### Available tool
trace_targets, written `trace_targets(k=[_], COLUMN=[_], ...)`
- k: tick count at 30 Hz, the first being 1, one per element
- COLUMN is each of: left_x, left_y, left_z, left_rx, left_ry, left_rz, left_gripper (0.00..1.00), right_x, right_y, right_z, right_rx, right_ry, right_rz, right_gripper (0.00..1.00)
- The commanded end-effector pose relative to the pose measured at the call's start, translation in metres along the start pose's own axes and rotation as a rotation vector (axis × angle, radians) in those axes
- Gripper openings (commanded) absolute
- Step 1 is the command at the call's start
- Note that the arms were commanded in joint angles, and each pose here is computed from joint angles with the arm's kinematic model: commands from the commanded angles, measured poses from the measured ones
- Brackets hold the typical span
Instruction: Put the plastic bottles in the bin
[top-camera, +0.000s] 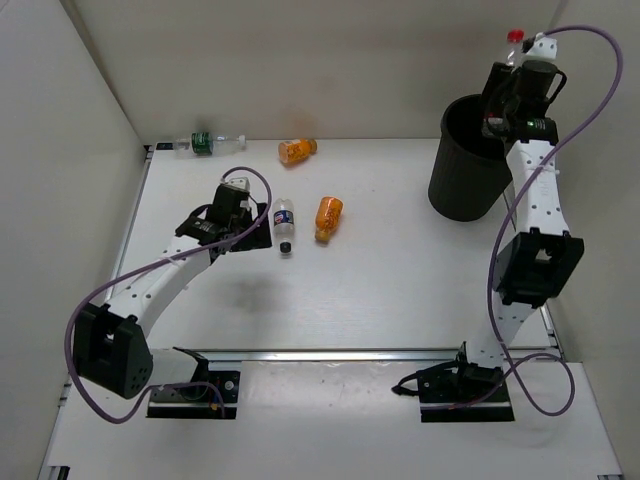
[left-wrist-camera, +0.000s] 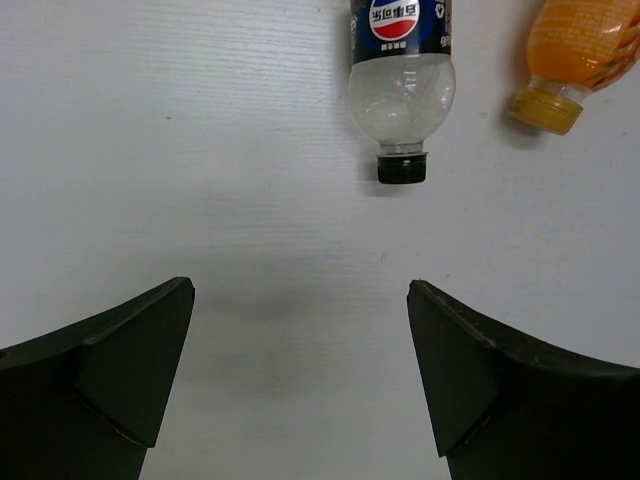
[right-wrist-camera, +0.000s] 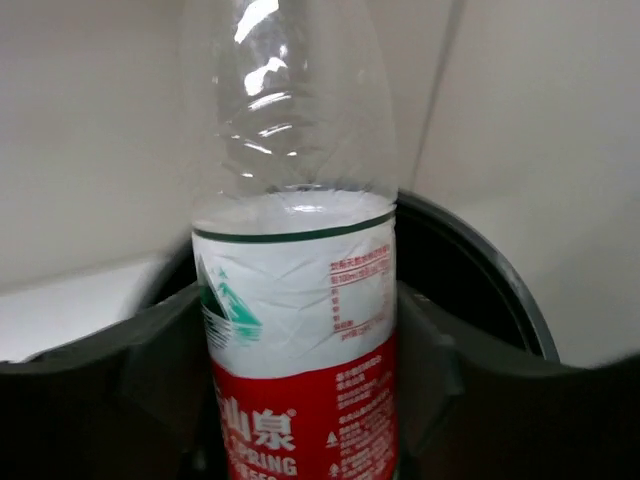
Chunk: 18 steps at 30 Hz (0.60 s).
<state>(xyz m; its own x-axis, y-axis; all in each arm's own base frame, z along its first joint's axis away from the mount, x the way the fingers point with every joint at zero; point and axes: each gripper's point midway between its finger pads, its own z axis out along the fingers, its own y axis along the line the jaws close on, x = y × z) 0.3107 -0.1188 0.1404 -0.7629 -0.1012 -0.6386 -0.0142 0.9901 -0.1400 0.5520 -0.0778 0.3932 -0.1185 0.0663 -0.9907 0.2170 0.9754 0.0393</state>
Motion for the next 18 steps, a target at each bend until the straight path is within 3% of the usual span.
trace_targets(k=[1,2,4,13,16,18], left_x=[-0.028,-0.028,-0.036,-0.049,-0.048,-0.050], left_y=[-0.013,-0.016,-0.019,-0.043,-0.044,-0.045], left_z=[-0.005,-0.001,0.004,0.026,0.032,0.031], left_rx=[0.049,0.050,0.057,0.061,0.069,0.072], left_ry=[-0.070,-0.070,-0.074,-0.055,-0.041,-0.047], left_rz=[-0.006,-0.011,-0.019,0.038,0.018,0.007], left_gripper=[0.99,0.99,0.99,0.99,0.99,0.99], right_x=[0.005,0.011,0.003,-0.029,-0.005,0.038], right_y=[-0.015,-0.020,-0.017,0.051,0.105,0.158], right_z=[0.009,0.010,0.005,-0.046,-0.071,-0.086], right_rx=[-0.029,-0.021,-0.025,-0.158,-0.325,-0.421], right_ry=[0.058,0.076,0.053,-0.044,-0.002,0.066], right_rz=[0.009,0.020,0.009,-0.124,-0.094,-0.133], right_gripper=[0.66,0.84,1.00,0.99,0.99,0.99])
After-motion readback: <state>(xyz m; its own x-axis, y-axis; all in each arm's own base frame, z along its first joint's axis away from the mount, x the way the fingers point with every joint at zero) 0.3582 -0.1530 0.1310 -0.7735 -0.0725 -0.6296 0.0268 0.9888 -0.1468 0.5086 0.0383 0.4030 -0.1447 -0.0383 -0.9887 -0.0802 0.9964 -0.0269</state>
